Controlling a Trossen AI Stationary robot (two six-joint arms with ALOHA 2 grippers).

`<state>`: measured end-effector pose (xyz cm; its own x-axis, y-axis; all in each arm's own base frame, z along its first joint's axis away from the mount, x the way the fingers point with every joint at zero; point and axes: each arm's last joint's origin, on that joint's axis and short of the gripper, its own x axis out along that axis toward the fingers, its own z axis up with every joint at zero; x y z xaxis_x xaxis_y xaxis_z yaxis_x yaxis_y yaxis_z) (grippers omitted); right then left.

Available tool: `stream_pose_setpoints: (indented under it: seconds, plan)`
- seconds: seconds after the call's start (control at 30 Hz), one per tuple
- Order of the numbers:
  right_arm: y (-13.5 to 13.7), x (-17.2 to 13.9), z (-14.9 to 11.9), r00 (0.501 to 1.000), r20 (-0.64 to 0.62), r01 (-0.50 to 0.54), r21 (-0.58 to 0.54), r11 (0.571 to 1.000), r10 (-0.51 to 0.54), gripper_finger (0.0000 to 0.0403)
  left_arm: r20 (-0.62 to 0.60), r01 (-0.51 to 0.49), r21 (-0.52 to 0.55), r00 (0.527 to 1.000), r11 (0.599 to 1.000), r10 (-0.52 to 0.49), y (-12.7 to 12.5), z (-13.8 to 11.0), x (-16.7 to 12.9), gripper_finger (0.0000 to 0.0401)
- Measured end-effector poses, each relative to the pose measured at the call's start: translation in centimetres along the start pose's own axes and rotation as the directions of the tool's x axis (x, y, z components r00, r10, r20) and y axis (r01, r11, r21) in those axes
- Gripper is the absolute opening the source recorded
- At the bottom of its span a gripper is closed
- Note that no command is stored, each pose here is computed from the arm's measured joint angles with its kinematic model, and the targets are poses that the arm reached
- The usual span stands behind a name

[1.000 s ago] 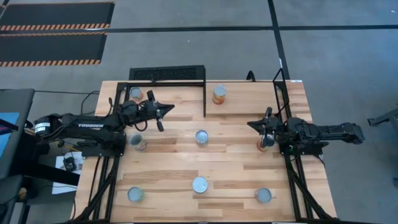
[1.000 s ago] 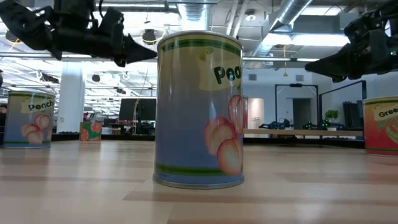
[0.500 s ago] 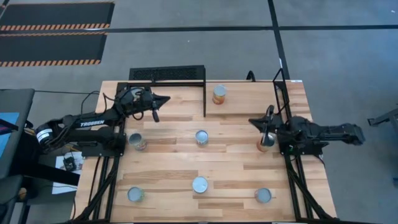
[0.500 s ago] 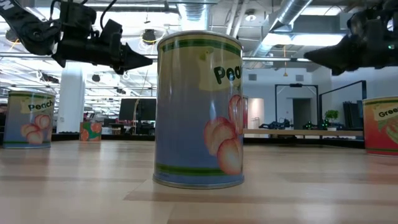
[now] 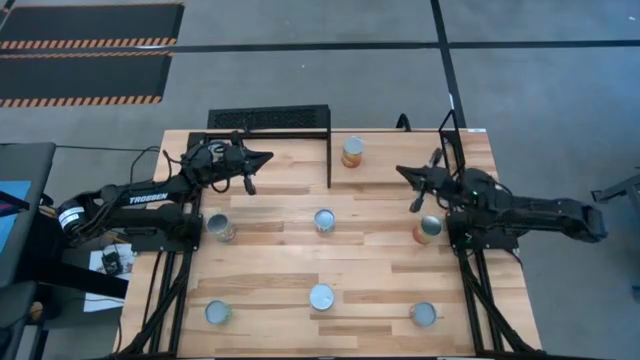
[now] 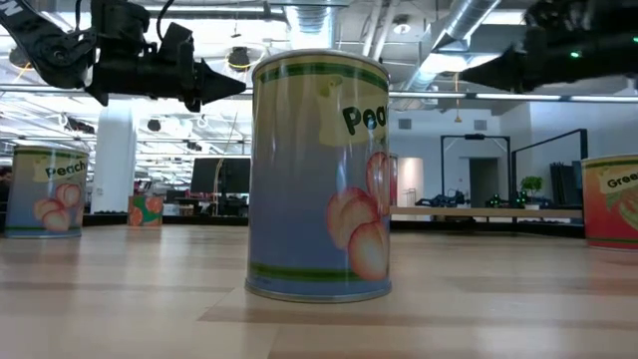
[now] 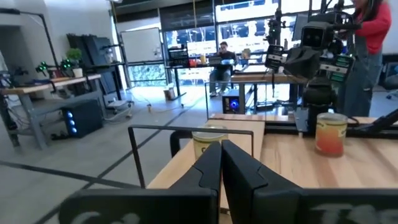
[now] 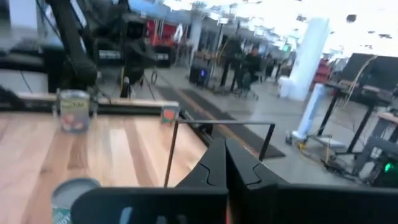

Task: Pick and place cans onto a shelf
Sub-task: Put the left red can on the shelf

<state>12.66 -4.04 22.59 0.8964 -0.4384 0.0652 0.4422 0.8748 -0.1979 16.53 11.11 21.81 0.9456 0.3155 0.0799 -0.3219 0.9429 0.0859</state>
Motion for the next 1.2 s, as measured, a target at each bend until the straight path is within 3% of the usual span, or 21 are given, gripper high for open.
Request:
stream_pose_setpoints:
  seconds: [0.13,0.27,0.5,0.87,1.0,1.2]
  plan:
    - [-0.3,2.8,1.5,0.994,-0.109,-0.006,-0.026,1.0,0.004,0.0004,-0.001,0.032,-0.038,0.999,0.999,-0.032,-0.1,0.0,0.0,0.0002]
    - [-0.6,6.2,2.3,0.958,-0.281,-0.066,-0.062,0.996,0.046,0.0015,0.0,0.043,-0.011,0.999,0.999,-0.043,-0.2,0.0,0.0,0.0002]
    - [-2.0,12.0,2.8,0.844,-0.533,-0.117,-0.086,0.989,0.053,0.007,-0.011,0.044,0.002,0.999,0.999,-0.044,-0.2,-0.1,0.0,0.0002]
    - [-3.1,17.8,2.6,0.688,-0.724,-0.262,-0.179,0.948,0.054,0.0112,-0.04,0.045,-0.006,0.998,0.999,-0.045,-0.2,-0.4,0.0,0.0002]
    - [-2.5,18.2,2.7,0.641,-0.764,-0.314,-0.169,0.934,0.077,0.0092,-0.045,0.045,-0.008,0.998,0.999,-0.045,-0.2,-0.5,0.0,0.0002]
    - [-0.8,18.4,1.0,0.543,-0.825,-0.387,-0.08,0.919,0.157,0.0011,-0.054,0.046,-0.012,0.997,0.999,-0.046,-0.2,-0.6,0.0,0.0002]
